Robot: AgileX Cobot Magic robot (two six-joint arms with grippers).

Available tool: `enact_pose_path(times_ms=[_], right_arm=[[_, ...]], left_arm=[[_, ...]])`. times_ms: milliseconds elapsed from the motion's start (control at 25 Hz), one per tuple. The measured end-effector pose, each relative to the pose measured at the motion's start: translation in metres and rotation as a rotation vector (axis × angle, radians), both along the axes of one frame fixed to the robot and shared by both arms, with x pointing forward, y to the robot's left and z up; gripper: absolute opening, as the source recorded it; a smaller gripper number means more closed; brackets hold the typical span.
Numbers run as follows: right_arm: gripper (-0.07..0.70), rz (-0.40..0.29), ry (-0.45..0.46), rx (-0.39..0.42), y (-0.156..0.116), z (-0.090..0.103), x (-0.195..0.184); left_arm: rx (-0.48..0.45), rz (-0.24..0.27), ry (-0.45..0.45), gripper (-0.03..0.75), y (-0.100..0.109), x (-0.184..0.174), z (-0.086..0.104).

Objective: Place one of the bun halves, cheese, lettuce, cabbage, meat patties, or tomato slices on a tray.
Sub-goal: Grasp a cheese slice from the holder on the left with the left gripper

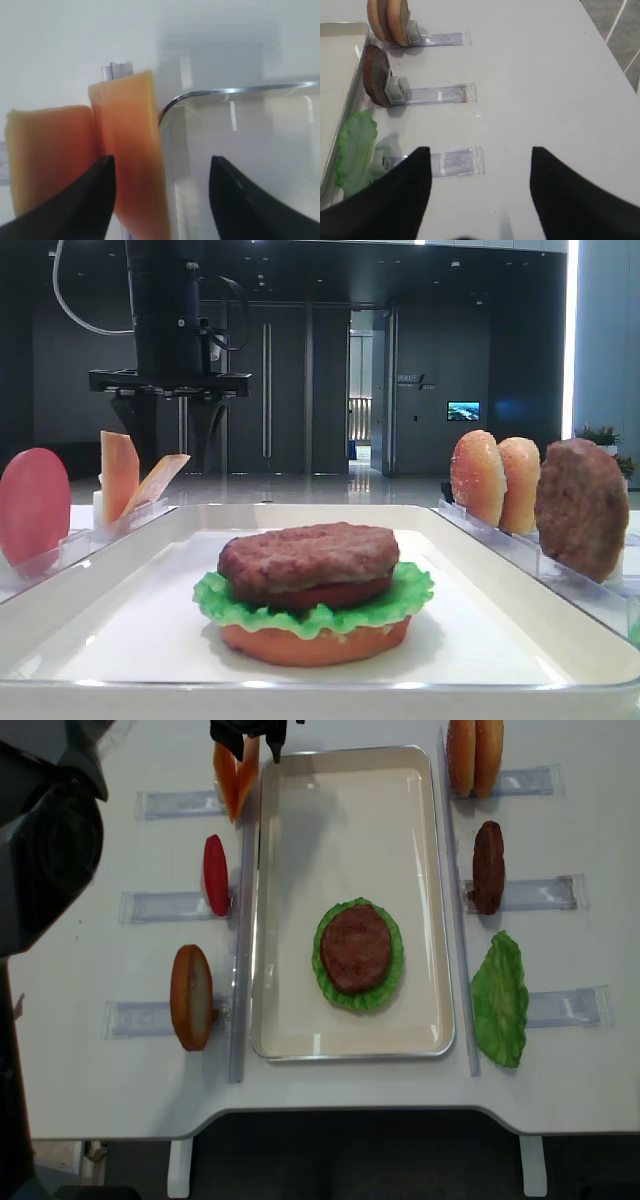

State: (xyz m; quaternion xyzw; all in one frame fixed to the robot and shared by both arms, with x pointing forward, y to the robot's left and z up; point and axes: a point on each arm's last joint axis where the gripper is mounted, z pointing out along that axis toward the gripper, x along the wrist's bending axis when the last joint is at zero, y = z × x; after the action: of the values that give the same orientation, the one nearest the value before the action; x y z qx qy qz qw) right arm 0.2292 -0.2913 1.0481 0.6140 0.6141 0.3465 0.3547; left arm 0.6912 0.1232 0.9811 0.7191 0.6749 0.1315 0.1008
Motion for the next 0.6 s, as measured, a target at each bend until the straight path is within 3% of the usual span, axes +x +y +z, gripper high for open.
enact_pose_path(times_ms=[600], right_arm=[[0.416,0.0,0.0,0.0,0.0,0.0,0.0]], left_arm=[[0.031,-0.001,0.008,0.433,0.0027,-0.0007,-0.0001]])
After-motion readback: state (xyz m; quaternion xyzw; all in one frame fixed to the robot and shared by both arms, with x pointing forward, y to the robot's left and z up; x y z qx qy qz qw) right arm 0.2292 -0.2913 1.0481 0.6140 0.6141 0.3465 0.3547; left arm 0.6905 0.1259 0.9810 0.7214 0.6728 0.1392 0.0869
